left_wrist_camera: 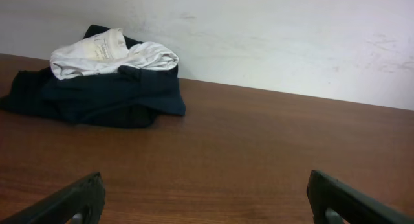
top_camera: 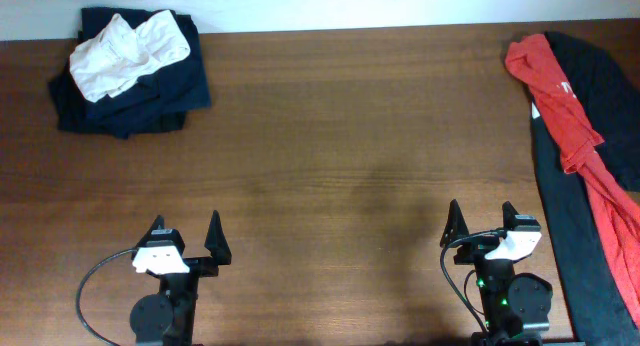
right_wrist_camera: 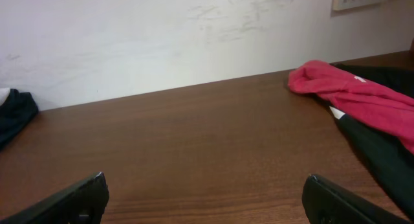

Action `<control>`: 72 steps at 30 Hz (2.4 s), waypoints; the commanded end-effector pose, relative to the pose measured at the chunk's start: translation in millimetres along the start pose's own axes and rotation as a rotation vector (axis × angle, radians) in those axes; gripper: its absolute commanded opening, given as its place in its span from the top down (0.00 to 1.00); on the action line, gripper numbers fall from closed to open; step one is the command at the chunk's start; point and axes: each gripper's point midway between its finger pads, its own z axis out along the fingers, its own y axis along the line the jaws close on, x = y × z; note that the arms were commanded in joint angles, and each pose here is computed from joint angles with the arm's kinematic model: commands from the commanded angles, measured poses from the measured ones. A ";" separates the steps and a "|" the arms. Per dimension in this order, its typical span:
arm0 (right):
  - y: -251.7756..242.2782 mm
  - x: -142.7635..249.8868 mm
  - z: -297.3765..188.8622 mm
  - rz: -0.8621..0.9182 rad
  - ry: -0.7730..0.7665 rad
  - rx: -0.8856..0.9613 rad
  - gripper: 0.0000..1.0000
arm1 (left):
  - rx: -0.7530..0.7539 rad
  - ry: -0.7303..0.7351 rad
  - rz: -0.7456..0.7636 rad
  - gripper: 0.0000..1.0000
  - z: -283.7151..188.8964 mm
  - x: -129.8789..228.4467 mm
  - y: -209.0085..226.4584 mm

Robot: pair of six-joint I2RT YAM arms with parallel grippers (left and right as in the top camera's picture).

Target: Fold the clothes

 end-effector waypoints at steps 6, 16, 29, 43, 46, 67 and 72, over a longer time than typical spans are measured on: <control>-4.6 2.5 0.2 -0.002 0.005 0.023 0.01 | 0.010 0.007 -0.012 0.01 0.4 3.0 -1.1; -5.5 2.5 0.2 -0.002 0.004 0.027 0.01 | 0.010 0.007 -0.012 0.01 0.4 2.9 -1.1; 71.1 -90.5 -32.1 0.268 -0.309 -0.452 0.01 | 0.010 0.007 -0.012 0.01 0.4 3.0 -1.1; 20.4 -191.5 -0.2 -0.084 -0.196 0.050 0.01 | 0.010 0.007 -0.012 0.01 0.4 3.0 -1.1; -5.3 -207.1 32.6 -0.179 -0.058 0.231 0.01 | 0.010 0.007 -0.012 0.01 0.4 3.0 -1.1; -211.7 -94.0 149.8 0.131 0.770 0.430 0.01 | -0.117 -0.015 0.021 0.01 -0.8 -1.3 20.7; -262.0 -45.9 165.6 0.187 0.804 0.472 0.01 | -0.118 -0.013 0.021 0.01 -0.7 -0.9 20.9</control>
